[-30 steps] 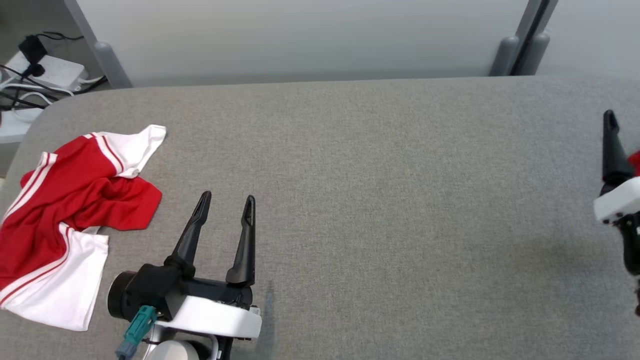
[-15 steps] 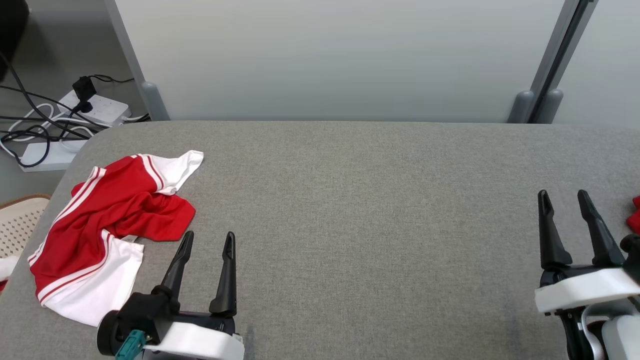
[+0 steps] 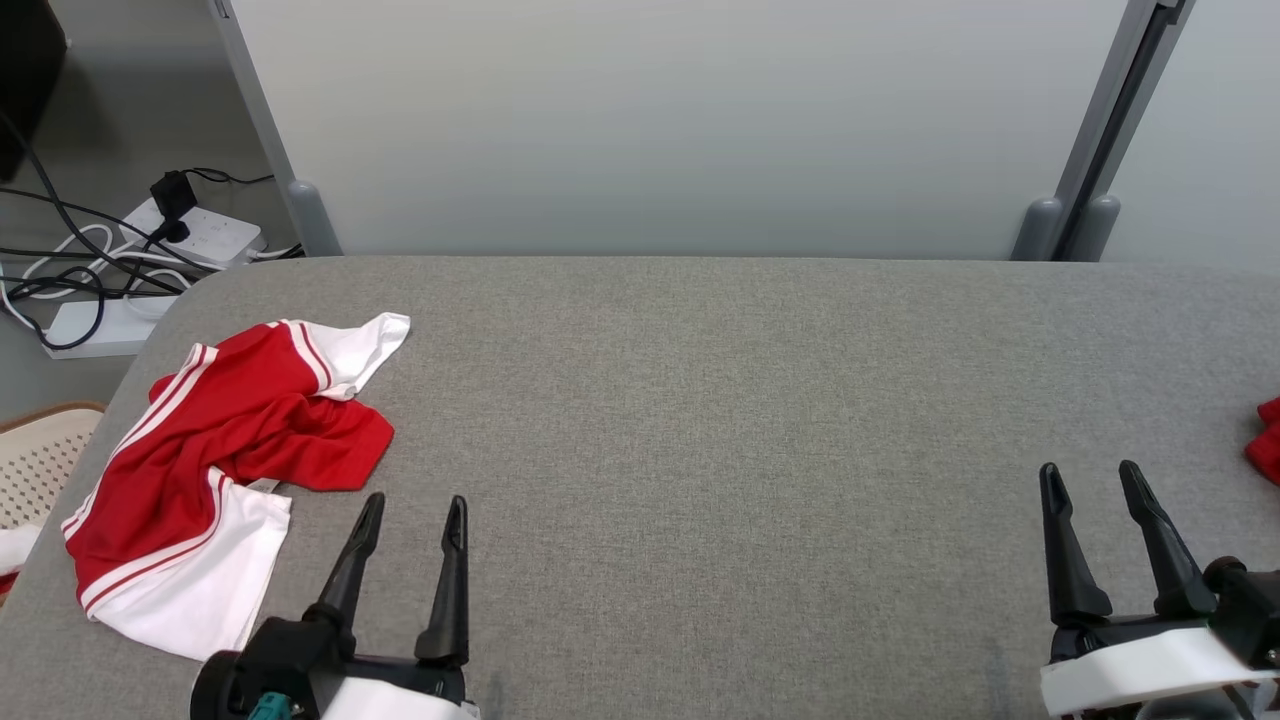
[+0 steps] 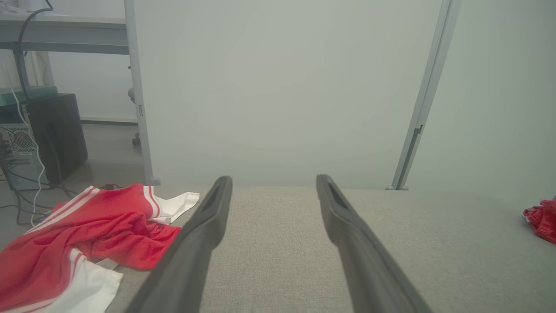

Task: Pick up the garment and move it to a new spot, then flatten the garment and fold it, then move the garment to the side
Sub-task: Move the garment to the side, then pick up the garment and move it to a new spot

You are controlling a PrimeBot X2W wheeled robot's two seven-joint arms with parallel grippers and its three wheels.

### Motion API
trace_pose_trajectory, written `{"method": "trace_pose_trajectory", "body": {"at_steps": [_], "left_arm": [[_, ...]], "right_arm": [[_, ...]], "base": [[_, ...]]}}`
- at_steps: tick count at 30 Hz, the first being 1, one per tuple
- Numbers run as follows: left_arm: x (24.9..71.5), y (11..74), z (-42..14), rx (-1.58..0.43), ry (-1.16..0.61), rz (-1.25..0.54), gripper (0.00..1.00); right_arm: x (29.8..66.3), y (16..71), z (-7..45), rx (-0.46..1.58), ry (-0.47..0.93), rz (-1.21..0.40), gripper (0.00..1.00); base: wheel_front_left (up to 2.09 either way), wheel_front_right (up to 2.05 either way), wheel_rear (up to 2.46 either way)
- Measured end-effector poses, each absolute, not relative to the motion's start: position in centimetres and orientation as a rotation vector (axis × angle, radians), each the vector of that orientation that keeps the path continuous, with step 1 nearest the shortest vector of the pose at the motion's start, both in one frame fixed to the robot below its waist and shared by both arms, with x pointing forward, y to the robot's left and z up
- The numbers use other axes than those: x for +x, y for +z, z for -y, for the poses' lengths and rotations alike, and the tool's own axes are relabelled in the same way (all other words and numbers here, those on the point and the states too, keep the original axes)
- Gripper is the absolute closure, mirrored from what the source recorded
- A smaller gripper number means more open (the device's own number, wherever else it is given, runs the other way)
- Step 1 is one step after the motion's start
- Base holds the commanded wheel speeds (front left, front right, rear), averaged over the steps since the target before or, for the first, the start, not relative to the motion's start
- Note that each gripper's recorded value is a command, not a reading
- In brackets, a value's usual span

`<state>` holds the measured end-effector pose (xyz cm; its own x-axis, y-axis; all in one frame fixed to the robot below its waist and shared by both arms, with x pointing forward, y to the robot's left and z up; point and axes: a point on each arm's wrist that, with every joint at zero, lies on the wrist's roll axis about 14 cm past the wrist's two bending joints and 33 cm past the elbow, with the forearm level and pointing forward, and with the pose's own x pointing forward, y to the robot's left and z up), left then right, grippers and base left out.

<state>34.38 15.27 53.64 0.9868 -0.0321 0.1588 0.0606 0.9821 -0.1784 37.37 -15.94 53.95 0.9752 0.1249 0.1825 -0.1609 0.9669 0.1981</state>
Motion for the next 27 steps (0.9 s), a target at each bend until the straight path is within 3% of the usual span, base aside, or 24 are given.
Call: {"method": "trace_pose_trajectory", "body": {"at_steps": [27], "left_arm": [[33.6,52.4,-16.1,-0.143,-0.021,0.13,0.0]], "right_arm": [[37.2,53.2,14.9,0.203,0.169,0.147,0.0]], "base": [[0.0,0.0,0.0]]}}
